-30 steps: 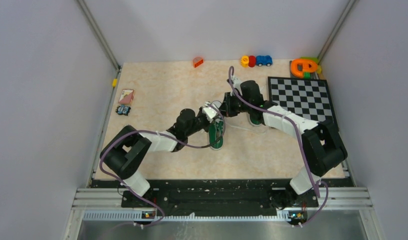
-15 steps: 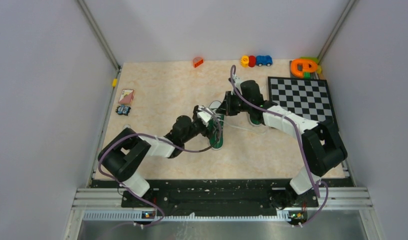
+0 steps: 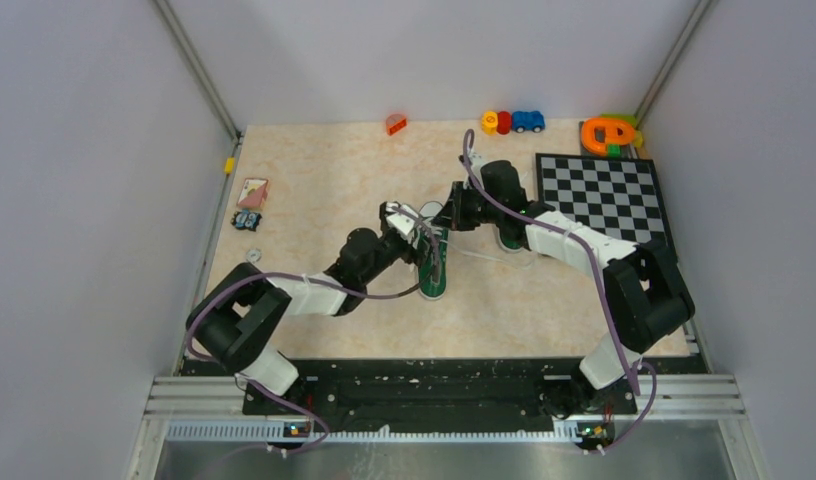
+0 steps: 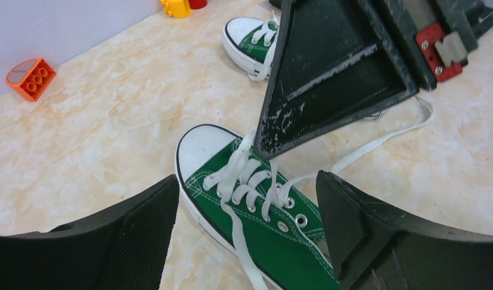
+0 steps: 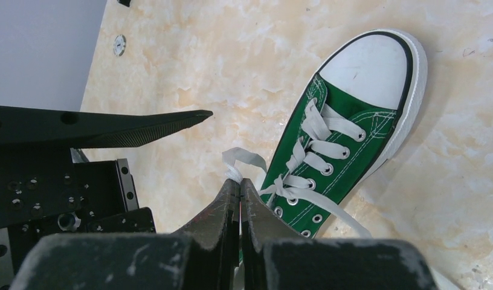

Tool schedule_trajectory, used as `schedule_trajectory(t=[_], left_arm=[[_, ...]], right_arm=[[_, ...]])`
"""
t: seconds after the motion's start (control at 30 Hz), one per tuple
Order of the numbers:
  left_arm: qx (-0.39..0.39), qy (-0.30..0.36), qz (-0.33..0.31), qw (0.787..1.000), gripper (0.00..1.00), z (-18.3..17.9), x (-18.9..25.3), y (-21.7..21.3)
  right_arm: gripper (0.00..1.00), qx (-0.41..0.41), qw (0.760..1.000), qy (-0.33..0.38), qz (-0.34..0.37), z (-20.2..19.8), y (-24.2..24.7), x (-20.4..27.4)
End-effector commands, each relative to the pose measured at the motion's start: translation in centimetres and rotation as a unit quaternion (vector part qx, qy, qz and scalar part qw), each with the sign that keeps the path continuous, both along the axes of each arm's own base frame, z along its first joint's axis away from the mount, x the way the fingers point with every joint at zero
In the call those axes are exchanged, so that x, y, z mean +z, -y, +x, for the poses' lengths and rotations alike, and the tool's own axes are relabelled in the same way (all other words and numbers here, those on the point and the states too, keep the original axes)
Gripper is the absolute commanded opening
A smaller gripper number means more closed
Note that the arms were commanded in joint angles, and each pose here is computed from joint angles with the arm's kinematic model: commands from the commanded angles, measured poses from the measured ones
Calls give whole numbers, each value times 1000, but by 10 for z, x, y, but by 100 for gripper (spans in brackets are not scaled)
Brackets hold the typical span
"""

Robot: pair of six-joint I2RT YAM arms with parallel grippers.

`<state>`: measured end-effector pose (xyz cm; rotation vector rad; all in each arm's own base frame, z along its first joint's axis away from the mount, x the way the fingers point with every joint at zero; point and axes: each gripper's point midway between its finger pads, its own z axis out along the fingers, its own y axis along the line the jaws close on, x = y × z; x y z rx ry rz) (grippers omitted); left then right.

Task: Tie the shoes
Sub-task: Wrap the shoelace around the shoelace.

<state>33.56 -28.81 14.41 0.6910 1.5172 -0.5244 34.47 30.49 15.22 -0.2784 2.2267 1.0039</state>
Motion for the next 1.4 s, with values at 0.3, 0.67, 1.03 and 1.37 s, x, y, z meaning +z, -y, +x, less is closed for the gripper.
schedule_trajectory(t=[0.3,0.67,1.03,1.37], left_arm=[[14,35,-26,999,79,16,22,23],[11,27,-7,1000,43,16,12,28],[11,13,5,1000,28,17,-5,29],[11,10,9,1000,0,16,-4,27]], right_arm=[[0,-1,999,35,33,13,-9,35],[0,-2,999,34,37,13,-10,37],[0,-4,999,35,37,13,-10,39],[0,-1,999,35,33,12,-9,37]])
